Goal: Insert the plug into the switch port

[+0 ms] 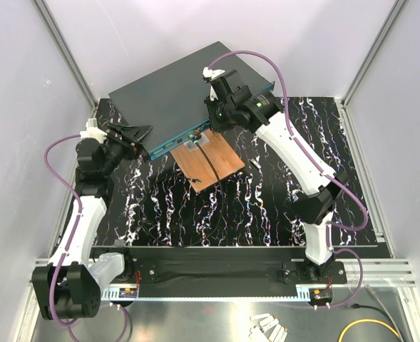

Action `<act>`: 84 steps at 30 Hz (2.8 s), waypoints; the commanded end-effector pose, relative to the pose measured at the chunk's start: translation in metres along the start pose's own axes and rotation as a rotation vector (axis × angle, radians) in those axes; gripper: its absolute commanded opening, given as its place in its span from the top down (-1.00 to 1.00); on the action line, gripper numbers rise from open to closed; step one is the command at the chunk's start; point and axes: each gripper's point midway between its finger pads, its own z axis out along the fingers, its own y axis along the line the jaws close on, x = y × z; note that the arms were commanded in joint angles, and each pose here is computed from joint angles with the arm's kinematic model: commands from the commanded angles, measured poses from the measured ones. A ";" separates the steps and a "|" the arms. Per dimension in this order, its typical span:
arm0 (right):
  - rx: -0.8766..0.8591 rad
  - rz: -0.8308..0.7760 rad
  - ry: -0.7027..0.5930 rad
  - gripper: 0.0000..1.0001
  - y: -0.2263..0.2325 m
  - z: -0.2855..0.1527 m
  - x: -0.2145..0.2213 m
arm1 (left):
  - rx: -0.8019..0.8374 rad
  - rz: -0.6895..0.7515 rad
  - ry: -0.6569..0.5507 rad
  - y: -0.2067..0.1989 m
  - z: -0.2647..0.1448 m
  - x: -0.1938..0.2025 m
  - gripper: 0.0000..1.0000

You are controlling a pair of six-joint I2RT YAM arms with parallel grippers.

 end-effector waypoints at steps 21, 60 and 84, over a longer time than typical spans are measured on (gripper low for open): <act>-0.072 0.006 -0.484 0.99 0.028 0.012 -0.124 | -0.003 0.088 0.215 0.011 -0.002 0.056 0.48; -0.037 -0.196 -0.269 1.00 -0.002 -0.026 -0.033 | -0.019 0.129 0.210 0.004 0.001 0.051 0.52; -0.066 -0.268 -0.105 1.00 -0.003 -0.021 -0.012 | -0.019 0.136 0.209 0.003 0.001 0.050 0.52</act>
